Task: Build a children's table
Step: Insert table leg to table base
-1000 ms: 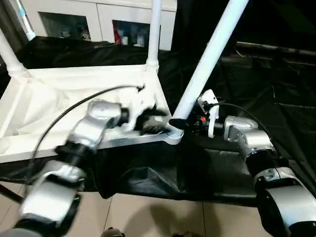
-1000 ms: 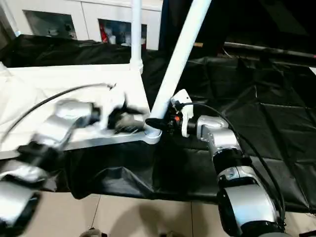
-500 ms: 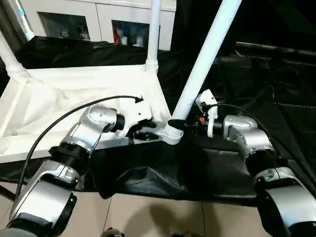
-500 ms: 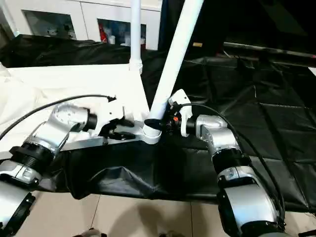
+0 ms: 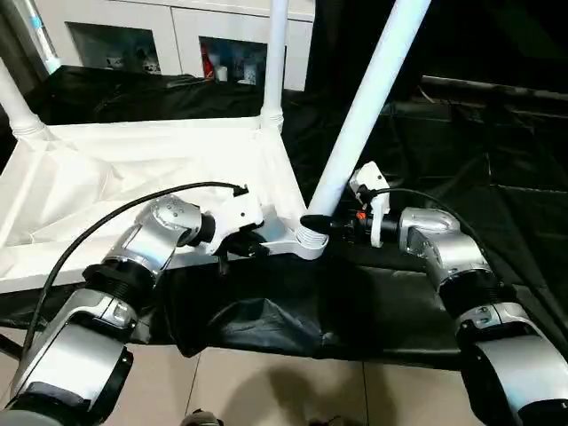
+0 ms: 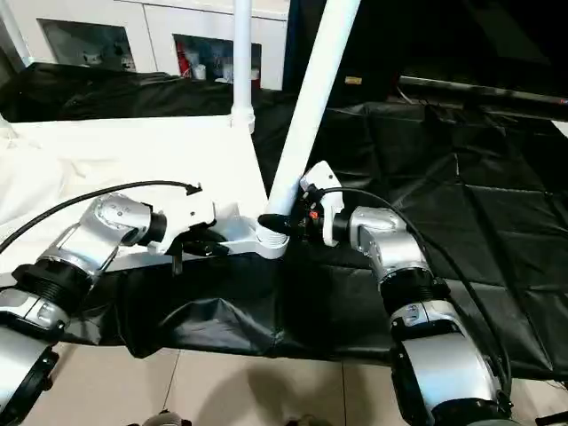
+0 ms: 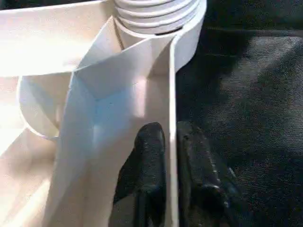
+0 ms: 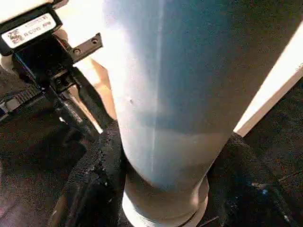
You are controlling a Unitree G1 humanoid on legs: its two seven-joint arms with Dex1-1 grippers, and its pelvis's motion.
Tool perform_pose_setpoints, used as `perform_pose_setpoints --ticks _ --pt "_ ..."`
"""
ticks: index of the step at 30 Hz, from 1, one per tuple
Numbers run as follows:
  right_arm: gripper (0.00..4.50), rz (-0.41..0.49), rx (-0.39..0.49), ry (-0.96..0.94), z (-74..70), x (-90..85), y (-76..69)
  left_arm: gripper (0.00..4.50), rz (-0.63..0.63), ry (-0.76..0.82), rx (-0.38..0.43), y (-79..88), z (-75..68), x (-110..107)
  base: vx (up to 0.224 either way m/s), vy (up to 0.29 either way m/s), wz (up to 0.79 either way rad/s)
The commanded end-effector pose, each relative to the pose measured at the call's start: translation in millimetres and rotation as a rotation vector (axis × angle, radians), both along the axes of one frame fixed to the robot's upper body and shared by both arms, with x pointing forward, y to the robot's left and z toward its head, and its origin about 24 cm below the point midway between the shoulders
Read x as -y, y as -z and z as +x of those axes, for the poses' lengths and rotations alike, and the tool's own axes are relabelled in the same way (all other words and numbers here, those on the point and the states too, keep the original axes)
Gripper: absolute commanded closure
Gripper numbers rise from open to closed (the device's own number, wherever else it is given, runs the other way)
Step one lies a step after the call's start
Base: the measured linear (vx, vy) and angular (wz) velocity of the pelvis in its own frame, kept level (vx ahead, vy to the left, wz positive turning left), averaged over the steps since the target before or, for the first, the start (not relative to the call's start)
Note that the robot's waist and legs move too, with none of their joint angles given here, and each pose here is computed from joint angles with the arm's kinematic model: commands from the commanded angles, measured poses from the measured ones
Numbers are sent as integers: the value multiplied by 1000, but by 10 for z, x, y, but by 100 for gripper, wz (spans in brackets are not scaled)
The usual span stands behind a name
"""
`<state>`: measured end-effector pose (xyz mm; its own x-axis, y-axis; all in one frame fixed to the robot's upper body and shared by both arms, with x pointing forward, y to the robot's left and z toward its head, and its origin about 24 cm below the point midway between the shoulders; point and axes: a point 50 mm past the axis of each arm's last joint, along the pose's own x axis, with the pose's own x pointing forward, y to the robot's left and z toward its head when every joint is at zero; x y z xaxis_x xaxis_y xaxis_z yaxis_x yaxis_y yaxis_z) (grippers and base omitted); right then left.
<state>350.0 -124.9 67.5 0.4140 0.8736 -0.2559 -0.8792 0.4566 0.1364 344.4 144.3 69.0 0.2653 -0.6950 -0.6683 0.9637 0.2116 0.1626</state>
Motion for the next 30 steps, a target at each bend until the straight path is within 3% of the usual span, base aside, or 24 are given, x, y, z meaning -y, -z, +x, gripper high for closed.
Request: perform_pose_setpoints --ticks 1,5,19,30 --pt "254 -53 -64 -20 -73 -17 168 431 5 -14 13 -42 32 -10 0 0 0" --pt "254 -57 -64 -22 -73 -11 166 450 -66 -11 -2 -61 26 11 0 0 0" --pt "254 -70 -62 -39 -59 -46 150 450 -191 -34 0 -8 -27 -3 0 0 0" --pt "254 -71 -63 -45 -57 -67 151 450 -196 -42 -21 65 -73 -33 0 0 0"
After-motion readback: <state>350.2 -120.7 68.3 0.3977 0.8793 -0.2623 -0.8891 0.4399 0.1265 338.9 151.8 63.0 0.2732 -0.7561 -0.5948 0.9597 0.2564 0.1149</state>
